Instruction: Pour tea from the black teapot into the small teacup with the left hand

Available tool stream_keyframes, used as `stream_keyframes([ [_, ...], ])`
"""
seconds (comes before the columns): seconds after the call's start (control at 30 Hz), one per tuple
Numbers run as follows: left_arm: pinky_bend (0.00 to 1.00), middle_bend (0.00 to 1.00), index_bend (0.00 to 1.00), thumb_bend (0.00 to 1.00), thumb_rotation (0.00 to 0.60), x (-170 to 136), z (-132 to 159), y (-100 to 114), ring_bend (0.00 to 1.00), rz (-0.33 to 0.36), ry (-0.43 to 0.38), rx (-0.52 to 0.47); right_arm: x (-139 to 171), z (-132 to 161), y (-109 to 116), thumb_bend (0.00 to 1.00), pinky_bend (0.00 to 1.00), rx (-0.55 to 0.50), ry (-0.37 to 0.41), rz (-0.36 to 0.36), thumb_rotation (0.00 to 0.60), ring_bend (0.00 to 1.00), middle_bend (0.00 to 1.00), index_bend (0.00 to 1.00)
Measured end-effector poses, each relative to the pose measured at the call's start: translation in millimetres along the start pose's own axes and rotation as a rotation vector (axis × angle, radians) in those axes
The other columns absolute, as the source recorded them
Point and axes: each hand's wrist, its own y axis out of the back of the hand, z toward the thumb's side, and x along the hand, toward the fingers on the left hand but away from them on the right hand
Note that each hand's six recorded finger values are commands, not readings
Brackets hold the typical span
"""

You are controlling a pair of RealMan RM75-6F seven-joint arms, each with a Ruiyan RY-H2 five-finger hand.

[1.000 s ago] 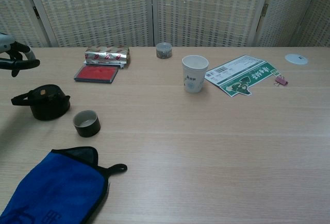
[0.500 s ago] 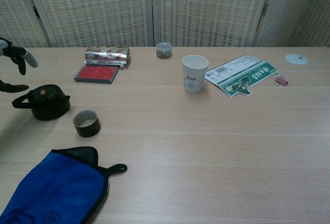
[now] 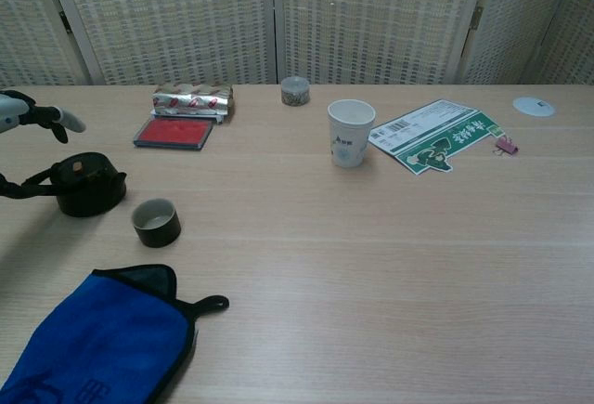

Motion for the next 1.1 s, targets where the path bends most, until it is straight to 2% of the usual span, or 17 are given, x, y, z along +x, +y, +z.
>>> stream_keyframes([
  [0.43, 0.0, 0.23, 0.14, 0.26, 0.599, 17, -10, -15, 0.16, -0.012, 0.037, 0.049, 2, -2, 0, 0.14, 0.27, 0.003, -0.01, 0.003, 0.6, 0.27, 0.34, 0.42],
  [0.9, 0.0, 0.23, 0.14, 0.26, 0.6, 37, -27, -16, 0.16, -0.008, 0.101, 0.047, 0, -2, -1, 0.14, 0.27, 0.004, -0.012, 0.004, 0.6, 0.27, 0.34, 0.42],
  [1.1, 0.0, 0.23, 0.2, 0.26, 0.6, 30, -24, -12, 0.17, 0.01, 0.079, 0.032, 0, -2, 0, 0.14, 0.27, 0.005, -0.012, 0.004, 0.6, 0.27, 0.34, 0.42],
])
